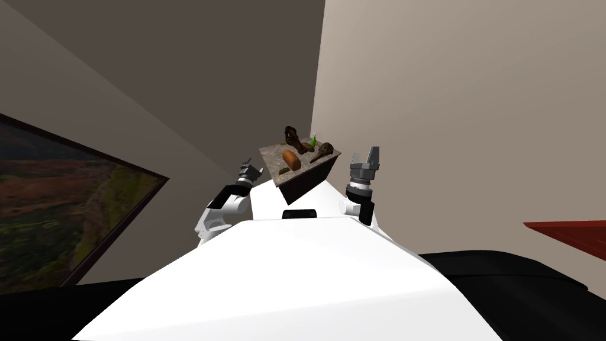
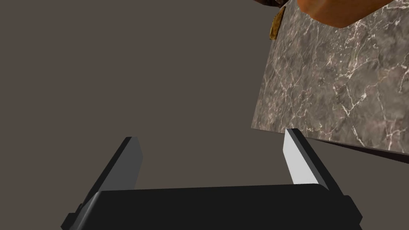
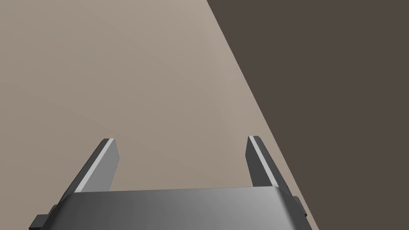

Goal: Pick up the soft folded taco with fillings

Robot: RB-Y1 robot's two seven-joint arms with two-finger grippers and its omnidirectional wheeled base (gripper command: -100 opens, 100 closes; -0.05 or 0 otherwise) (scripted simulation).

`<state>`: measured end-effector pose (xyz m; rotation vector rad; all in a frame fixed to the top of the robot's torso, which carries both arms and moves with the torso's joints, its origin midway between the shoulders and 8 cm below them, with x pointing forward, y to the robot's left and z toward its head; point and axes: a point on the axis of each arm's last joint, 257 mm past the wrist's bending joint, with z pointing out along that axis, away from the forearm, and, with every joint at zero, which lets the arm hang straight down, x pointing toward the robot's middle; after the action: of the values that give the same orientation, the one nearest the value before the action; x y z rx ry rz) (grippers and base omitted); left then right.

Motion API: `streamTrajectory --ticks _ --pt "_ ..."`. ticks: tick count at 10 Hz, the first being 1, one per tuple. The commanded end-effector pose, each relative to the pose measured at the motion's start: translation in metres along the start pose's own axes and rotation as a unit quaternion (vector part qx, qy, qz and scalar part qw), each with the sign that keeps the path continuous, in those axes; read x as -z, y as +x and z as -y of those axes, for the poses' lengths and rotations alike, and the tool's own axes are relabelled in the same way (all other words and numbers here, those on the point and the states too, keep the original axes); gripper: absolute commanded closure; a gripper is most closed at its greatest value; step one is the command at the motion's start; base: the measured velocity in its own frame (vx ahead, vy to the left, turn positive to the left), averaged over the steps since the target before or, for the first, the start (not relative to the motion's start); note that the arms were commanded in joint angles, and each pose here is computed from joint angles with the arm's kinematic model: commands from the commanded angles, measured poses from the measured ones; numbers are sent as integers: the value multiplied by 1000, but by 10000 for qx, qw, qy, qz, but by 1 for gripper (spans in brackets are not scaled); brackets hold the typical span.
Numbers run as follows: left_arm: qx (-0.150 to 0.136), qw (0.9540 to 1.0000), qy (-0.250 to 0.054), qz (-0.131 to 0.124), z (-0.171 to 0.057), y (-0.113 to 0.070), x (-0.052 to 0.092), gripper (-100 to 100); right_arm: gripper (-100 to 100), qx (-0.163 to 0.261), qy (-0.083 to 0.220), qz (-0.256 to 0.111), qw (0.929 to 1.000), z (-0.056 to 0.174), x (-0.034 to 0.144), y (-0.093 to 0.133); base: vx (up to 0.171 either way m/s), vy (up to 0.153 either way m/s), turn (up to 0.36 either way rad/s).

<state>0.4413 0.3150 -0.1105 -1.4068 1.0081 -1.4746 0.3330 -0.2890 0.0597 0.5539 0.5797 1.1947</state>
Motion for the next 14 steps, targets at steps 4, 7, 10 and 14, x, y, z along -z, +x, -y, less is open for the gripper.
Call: streamTrajectory --ticks 4,7,10,14 --pt "280 9977 -592 149 -24 -15 -4 -100 0 0 0 0 10000 0 0 0 29 -23 -58" --pt "402 9937 -1007 295 -42 -25 -4 -100 0 0 0 0 10000 0 0 0 39 -36 -58" --pt "520 9890 -1325 409 -56 -33 -3 -100 0 0 0 0 10000 0 0 0 27 -22 -51" --pt "746 9781 -1843 618 -76 -49 0 -100 0 0 0 0 10000 0 0 0 30 -28 -60"
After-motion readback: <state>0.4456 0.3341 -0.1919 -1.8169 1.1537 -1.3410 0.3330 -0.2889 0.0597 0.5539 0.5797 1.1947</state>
